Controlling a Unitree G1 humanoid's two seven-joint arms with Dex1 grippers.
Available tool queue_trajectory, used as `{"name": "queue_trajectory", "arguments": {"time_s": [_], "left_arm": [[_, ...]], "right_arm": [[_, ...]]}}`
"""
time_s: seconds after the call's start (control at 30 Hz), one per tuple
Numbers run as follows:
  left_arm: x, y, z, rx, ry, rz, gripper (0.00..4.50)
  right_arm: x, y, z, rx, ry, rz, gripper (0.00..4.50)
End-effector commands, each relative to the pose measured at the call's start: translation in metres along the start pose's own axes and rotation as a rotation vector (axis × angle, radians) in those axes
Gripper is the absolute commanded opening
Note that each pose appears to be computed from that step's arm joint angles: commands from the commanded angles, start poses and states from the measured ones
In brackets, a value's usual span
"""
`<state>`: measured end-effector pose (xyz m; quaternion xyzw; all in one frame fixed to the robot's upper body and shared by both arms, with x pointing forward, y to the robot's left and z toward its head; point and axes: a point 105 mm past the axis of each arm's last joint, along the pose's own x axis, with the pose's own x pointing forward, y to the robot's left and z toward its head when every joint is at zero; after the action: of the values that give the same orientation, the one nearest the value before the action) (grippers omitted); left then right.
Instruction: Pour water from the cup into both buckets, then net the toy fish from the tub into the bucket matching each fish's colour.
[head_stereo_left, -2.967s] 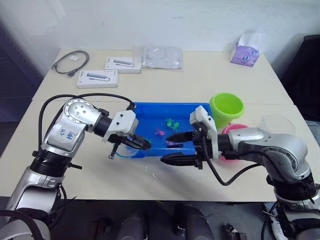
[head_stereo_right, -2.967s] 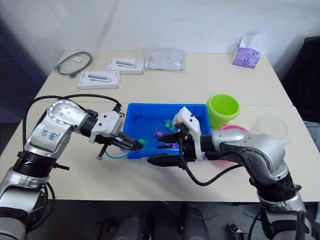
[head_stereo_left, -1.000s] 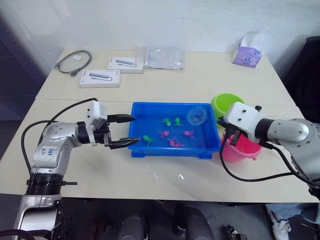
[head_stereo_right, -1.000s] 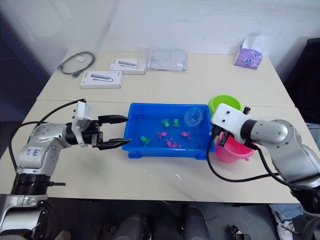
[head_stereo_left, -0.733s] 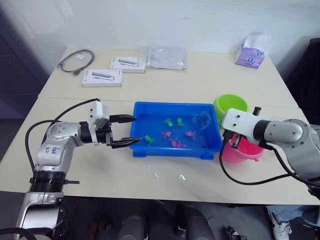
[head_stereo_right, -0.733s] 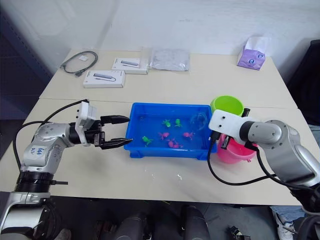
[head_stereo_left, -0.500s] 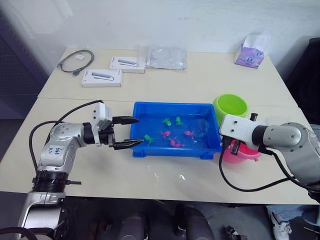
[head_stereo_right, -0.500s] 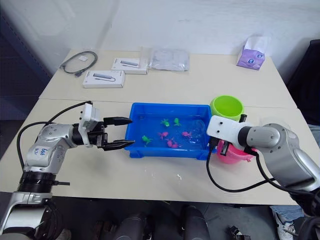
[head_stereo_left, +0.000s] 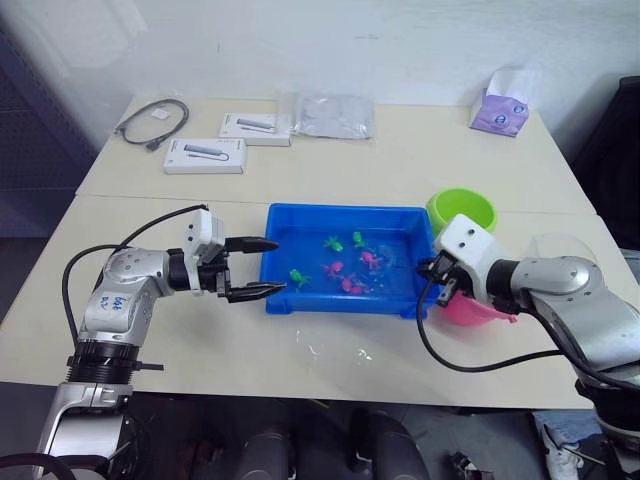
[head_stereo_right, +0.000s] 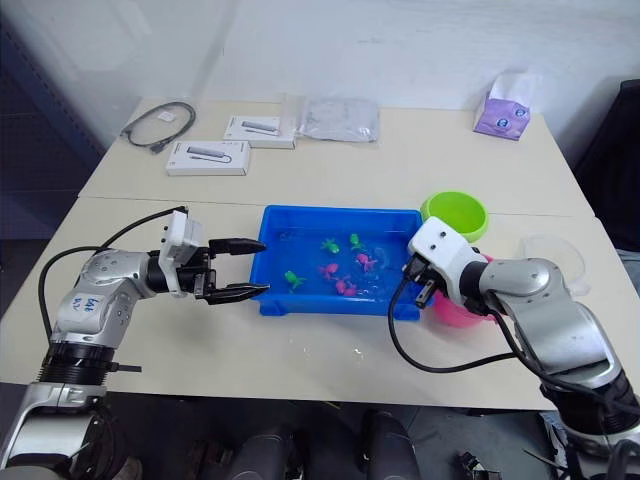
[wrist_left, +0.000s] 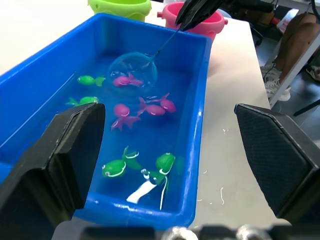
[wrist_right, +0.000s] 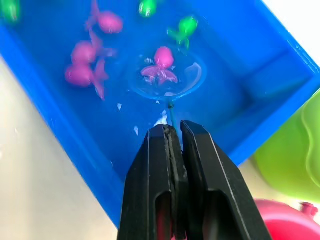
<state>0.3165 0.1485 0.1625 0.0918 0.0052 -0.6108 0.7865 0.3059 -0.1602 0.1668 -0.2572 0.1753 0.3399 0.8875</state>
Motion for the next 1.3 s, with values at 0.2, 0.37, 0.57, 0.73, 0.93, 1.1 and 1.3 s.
{"name": "queue_trajectory", "arguments": {"time_s": [0.2,0.37,0.57,0.73,0.93,1.1,1.3], "left_arm": [[0.001,0.003,0.011,0.049,-0.013,-0.016,4.45],[0.007,0.002,0.017,0.053,-0.026,-0.040,4.45],[0.017,0.000,0.022,0.040,-0.060,-0.111,4.45],[0.028,-0.001,0.026,0.037,-0.078,-0.163,4.45],[0.045,-0.005,0.030,0.040,-0.092,-0.234,4.45],[0.051,-0.007,0.031,0.042,-0.098,-0.260,4.45],[0.058,-0.012,0.033,0.036,-0.113,-0.279,4.45]], "right_arm": [[-0.023,0.006,0.013,0.099,-0.165,-0.034,0.00],[-0.043,0.013,0.001,0.160,-0.219,-0.068,0.00],[-0.083,0.008,-0.015,0.275,-0.327,-0.220,0.00],[-0.115,0.013,-0.028,0.283,-0.367,-0.333,0.00],[-0.155,0.017,-0.062,0.211,-0.300,-0.531,0.00],[-0.162,0.017,-0.084,0.078,-0.252,-0.635,0.00],[-0.153,0.012,-0.092,-0.225,-0.167,-0.693,0.00]]}}
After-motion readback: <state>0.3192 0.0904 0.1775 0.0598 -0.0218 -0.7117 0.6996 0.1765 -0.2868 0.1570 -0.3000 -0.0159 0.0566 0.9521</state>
